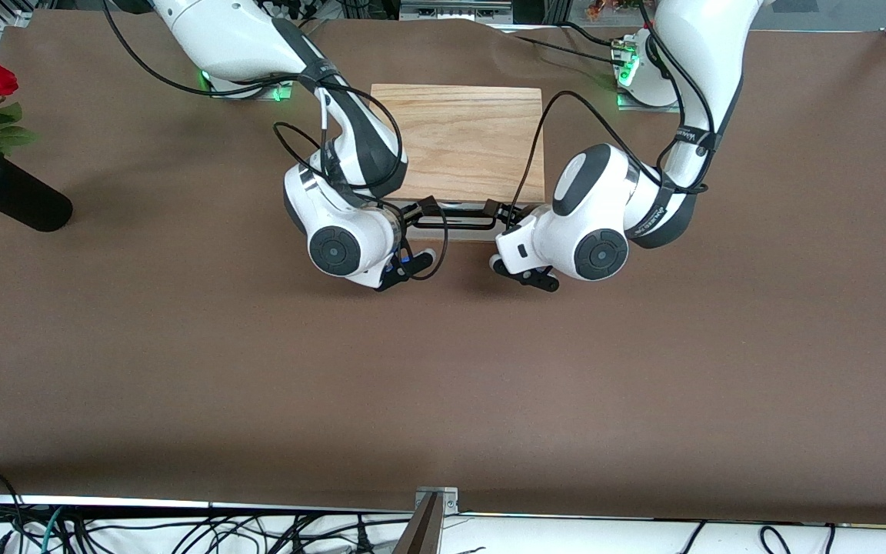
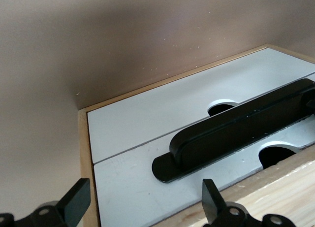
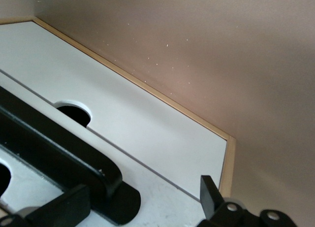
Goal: Close drawer with both arms simultaneously
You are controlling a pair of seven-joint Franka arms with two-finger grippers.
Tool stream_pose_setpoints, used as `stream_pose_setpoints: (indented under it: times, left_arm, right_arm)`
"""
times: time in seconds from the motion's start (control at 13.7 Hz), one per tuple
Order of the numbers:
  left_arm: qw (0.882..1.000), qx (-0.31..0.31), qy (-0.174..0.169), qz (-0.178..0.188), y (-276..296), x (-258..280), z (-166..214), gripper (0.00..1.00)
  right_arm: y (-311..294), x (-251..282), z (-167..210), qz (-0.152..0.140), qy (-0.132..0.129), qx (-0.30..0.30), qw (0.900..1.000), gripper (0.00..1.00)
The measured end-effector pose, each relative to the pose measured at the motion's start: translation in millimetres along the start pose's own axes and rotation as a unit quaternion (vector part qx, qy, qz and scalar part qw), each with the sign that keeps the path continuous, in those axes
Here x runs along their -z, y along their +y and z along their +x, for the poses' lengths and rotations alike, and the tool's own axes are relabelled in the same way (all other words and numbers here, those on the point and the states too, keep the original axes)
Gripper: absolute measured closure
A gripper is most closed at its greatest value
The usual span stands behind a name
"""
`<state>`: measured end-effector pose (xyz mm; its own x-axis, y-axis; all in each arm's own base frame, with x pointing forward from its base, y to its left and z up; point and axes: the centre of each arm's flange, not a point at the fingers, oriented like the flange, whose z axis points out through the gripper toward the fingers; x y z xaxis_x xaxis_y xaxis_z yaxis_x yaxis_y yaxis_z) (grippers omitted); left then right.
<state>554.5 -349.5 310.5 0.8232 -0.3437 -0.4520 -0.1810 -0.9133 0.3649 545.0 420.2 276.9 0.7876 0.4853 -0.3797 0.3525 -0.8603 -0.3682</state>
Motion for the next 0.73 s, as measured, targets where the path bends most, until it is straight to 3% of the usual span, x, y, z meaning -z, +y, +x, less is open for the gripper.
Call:
stream_pose_setpoints:
  times: [0.44, 0.73]
  left_arm:
    - [1.0, 0.0, 0.001, 0.0, -1, 1, 1, 0.0]
    - [0.999, 0.0, 0.042, -0.008, -7, 42, 5, 0.0]
  right_arm:
    - [-1, 2, 0, 0.0, 0.002, 0.003, 1.0, 0.0]
    - [3, 15, 2, 0.0, 0.011, 0.004, 1.0, 0.0]
